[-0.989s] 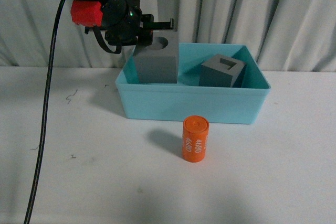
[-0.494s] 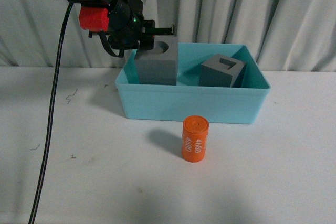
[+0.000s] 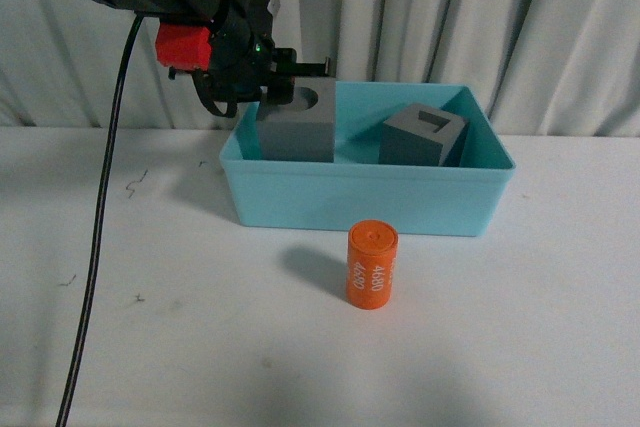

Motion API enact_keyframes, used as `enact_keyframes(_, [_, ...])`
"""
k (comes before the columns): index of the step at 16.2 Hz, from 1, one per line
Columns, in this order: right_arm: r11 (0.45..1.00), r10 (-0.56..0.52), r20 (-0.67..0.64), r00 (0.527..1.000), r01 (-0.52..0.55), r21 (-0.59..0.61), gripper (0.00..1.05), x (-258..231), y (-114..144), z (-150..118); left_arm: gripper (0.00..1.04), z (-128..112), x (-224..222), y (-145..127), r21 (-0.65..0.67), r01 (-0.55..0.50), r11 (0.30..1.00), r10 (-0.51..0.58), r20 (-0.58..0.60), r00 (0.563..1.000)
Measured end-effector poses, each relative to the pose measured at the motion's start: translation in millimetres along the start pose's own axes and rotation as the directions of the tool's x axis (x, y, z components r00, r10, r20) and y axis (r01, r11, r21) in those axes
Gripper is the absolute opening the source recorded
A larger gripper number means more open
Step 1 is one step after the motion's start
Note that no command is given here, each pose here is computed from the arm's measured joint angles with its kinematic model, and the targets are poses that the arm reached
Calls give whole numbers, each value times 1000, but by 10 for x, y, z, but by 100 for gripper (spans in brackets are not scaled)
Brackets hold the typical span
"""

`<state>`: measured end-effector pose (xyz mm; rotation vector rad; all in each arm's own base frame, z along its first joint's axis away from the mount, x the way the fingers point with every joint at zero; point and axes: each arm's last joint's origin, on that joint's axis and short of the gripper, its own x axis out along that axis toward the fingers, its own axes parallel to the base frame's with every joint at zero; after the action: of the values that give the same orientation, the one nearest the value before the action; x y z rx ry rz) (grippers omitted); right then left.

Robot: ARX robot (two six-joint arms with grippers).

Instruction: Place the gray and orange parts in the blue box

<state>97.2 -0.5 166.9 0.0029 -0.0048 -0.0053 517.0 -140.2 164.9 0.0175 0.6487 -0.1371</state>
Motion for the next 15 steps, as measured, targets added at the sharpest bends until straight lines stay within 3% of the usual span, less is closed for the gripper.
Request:
enact_keyframes(7, [1000, 0, 0, 1000, 0, 0, 98, 0, 0, 0, 100, -14, -145, 15, -31, 8, 999, -7, 61, 998])
enact_keyframes(9, [1000, 0, 0, 1000, 0, 0, 98, 0, 0, 0, 98, 84, -573, 75, -121, 38, 992, -18, 159, 987])
enact_keyframes(11, [1000, 0, 0, 1000, 0, 0, 98, 0, 0, 0, 98, 196, -1289, 216, -232, 53, 971, 24, 315, 949])
enact_keyframes(15, [1000, 0, 0, 1000, 0, 0, 98, 0, 0, 0, 98, 138, -1640, 307, -282, 53, 958, 55, 362, 931])
